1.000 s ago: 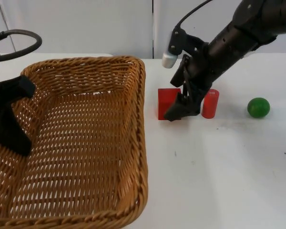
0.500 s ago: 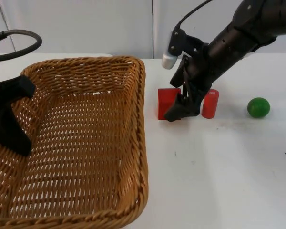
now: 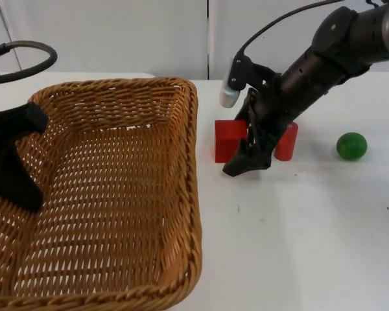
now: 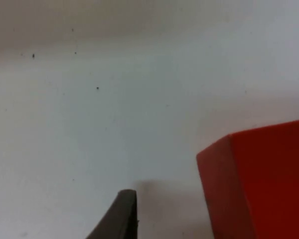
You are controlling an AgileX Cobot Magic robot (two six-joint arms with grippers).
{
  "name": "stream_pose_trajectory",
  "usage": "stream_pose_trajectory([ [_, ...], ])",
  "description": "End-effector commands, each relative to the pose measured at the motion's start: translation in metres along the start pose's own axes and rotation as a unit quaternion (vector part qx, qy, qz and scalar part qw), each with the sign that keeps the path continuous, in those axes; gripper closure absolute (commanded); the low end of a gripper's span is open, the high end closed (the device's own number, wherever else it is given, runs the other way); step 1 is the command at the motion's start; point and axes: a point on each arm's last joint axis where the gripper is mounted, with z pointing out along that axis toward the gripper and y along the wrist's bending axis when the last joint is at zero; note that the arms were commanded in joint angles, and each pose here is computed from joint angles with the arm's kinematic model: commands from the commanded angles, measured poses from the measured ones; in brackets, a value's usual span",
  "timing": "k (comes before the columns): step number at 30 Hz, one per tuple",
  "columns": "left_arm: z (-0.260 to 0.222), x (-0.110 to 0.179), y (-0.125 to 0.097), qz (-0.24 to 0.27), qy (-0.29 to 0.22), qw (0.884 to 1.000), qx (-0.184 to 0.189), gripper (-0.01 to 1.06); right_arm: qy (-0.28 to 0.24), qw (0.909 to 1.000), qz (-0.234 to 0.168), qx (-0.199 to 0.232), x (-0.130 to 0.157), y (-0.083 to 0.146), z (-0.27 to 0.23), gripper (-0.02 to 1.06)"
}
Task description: Pick up the basket with the left hand and place the object to the left of the red cylinder into the basket with the right hand.
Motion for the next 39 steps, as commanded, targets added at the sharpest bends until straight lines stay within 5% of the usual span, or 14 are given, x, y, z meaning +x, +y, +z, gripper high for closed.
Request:
stream_pose_trajectory([
  [1, -0.003, 0.001, -0.003, -0.005, -0.002, 1.000, 0.008, 1.05, -0.007, 1.0000, 0.000, 0.006, -0.004, -0.001, -0.002, 0.08],
  [11, -0.003, 0.001, -0.003, -0.005, -0.002, 1.000, 0.008, 1.05, -0.016, 0.9995, -0.004, 0.027, -0.006, -0.005, -0.002, 0.42],
  [15, -0.003, 0.001, -0.003, -0.005, -0.002, 1.000, 0.008, 1.05, -0.016, 0.9993, -0.015, 0.028, -0.007, -0.005, -0.003, 0.70],
  [16, -0.003, 0.001, -0.003, -0.005, -0.002, 1.000, 0.008, 1.05, -0.016, 0.9993, -0.015, 0.028, -0.007, -0.005, -0.003, 0.70],
  [20, -0.003, 0.001, -0.003, -0.005, -0.002, 1.000, 0.008, 1.05, -0.023, 0.9991, -0.014, 0.033, -0.014, -0.007, -0.013, 1.04],
  [27, -0.003, 0.000, -0.003, -0.005, -0.005, 1.000, 0.006, 1.05, -0.037, 0.9989, -0.017, 0.024, -0.038, -0.005, -0.054, 1.05],
  [39, -0.003, 0.000, -0.002, -0.002, -0.007, 1.000, 0.003, 1.05, -0.039, 0.9960, -0.019, 0.078, -0.090, 0.007, -0.176, 1.05],
])
